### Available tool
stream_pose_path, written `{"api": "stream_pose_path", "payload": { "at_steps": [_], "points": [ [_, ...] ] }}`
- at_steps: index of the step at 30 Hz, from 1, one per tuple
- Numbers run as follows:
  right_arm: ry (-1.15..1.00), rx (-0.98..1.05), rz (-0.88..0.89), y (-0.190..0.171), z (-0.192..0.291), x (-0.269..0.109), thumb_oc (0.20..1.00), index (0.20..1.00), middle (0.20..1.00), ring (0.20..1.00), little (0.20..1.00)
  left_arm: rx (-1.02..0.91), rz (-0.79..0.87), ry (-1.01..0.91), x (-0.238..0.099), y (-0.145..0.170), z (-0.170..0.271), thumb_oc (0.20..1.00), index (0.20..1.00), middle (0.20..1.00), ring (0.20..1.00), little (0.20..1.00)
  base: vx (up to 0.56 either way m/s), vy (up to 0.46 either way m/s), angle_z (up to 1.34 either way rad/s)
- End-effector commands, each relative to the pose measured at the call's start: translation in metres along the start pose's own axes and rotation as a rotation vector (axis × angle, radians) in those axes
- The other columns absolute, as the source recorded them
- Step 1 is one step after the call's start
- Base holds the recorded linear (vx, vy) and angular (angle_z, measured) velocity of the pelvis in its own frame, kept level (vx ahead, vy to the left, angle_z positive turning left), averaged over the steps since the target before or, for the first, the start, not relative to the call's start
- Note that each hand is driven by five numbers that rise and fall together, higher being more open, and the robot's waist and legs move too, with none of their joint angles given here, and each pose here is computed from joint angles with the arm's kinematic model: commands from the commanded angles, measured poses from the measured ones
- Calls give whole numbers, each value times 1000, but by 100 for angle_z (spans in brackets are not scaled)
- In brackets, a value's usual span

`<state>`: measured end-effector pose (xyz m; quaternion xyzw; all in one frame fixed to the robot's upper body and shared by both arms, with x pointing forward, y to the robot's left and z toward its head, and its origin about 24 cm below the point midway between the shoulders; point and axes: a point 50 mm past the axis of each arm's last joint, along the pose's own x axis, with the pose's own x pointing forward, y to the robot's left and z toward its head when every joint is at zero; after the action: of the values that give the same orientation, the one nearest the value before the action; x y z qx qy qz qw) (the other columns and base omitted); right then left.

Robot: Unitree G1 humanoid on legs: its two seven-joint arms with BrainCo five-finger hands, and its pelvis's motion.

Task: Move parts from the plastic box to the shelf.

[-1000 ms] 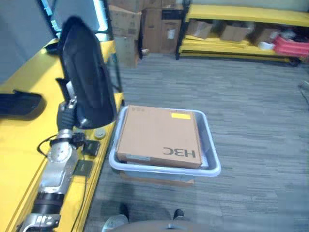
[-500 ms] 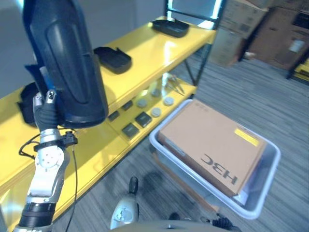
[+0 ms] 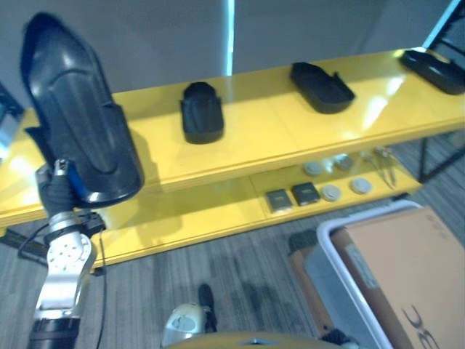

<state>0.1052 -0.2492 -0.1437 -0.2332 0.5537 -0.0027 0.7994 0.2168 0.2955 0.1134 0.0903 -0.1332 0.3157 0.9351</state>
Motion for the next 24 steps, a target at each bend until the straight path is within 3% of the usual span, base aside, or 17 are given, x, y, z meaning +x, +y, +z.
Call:
{"api": "stream_pose_path", "payload": {
  "at_steps": [1,5,11,14,24],
  "points": [
    [34,-32,68,20,-7,-2,1000,1000,1000,1000,1000,-11,-29,-157,12,4,27,200,200,200,200,200,121,137,5],
    [28,101,62,23,-1,-2,1000,1000,1000,1000,1000,5,-66,-160,14,5,26,200,200,200,200,200,150,196,6],
    [7,267,24,14,-4,-1,1000,1000,1000,1000,1000,-17,-114,-199,26,-27,34,200,200,200,200,200,97,151,36],
    [-13,313,10,10,-4,0,1000,1000,1000,1000,1000,-41,-146,-219,28,-47,43,200,200,200,200,200,186,-292,74],
    [10,356,-30,-5,-9,1,1000,1000,1000,1000,1000,-118,-210,-165,13,-68,42,200,200,200,200,200,153,-226,52]
  ]
}}
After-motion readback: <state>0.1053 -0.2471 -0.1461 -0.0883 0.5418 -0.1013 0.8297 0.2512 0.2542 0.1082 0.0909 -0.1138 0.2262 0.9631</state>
